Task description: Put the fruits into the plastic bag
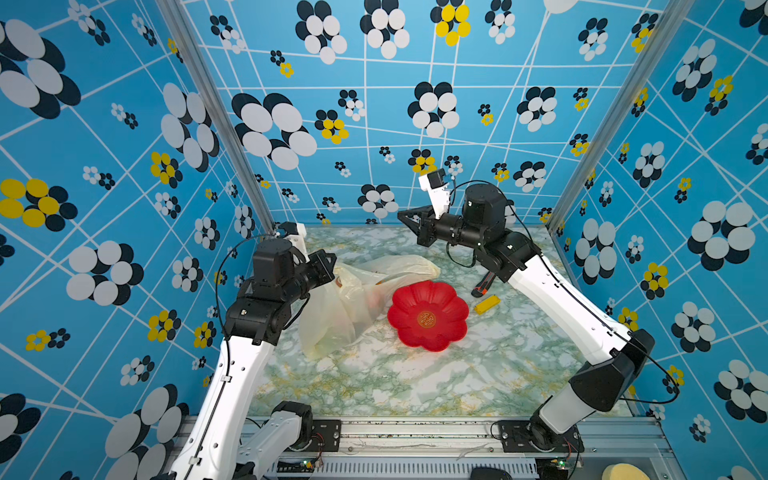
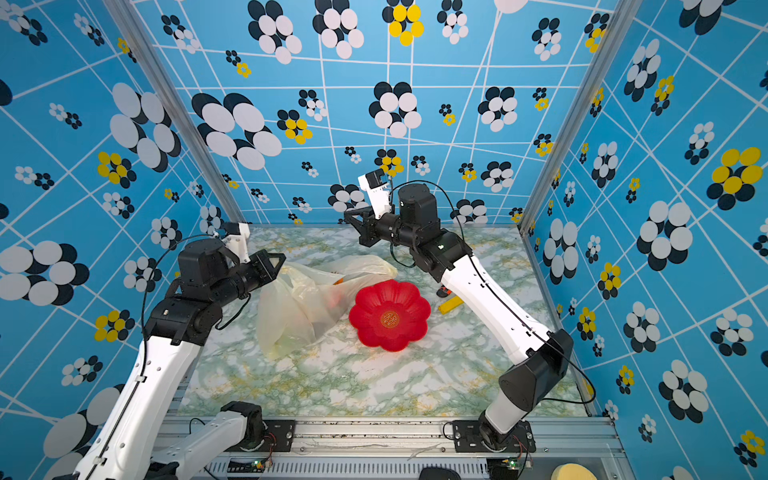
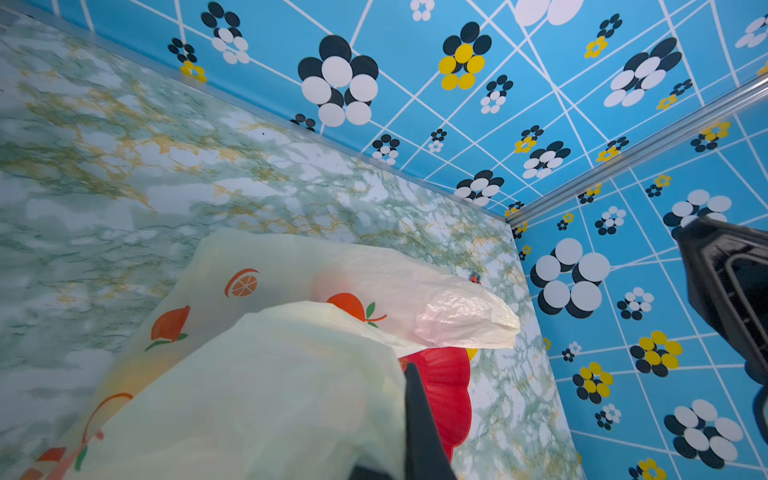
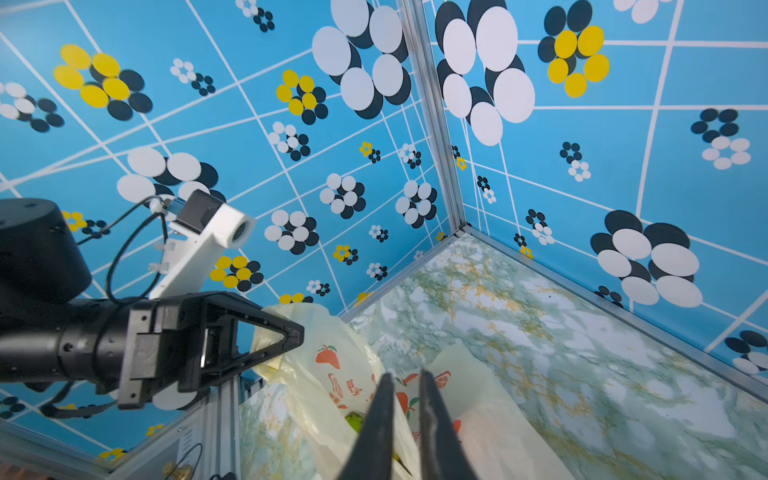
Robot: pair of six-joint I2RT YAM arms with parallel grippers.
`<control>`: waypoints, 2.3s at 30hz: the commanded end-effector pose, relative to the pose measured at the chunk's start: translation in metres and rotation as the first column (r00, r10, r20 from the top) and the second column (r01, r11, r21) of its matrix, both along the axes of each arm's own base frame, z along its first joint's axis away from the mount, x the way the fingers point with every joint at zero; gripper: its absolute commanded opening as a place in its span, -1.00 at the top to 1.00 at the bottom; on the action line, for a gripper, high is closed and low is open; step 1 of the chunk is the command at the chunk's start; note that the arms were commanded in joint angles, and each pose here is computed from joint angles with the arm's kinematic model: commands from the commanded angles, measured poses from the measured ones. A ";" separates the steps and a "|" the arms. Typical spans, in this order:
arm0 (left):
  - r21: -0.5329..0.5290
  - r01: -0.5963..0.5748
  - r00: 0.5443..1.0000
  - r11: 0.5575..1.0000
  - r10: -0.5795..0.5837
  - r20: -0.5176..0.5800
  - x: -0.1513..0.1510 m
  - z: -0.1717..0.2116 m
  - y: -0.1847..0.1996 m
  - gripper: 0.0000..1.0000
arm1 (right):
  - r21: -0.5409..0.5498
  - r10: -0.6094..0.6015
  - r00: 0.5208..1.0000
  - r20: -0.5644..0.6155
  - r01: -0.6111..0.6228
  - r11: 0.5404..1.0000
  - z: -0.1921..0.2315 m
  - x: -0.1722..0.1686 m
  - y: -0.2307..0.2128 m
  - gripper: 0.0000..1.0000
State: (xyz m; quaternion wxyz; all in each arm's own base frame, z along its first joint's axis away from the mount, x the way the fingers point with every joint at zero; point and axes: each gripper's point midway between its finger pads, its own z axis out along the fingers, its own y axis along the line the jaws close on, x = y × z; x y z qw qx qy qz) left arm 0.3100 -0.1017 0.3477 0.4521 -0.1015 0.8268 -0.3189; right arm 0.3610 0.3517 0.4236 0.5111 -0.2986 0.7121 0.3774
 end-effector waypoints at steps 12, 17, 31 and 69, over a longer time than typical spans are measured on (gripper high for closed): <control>-0.088 0.056 0.996 0.994 -0.063 -0.069 -0.024 -0.052 -0.010 1.00 | -0.690 0.110 0.989 0.096 -0.014 0.724 -0.173 -0.024 -0.074 -0.99; -0.095 0.052 0.996 0.994 -0.059 -0.072 -0.027 -0.054 -0.010 1.00 | -0.781 0.103 0.993 0.061 -0.017 0.624 -0.209 -0.011 -0.081 -0.99; -0.055 0.024 0.998 0.998 -0.027 -0.065 -0.032 -0.051 -0.001 1.00 | -0.492 -0.181 0.983 0.024 0.169 0.854 -0.165 0.050 -0.047 1.00; -0.108 -0.020 1.000 0.994 0.022 0.015 0.021 -0.008 0.019 0.11 | 0.064 -0.205 0.959 -0.197 0.221 0.973 -0.052 0.107 -0.030 0.15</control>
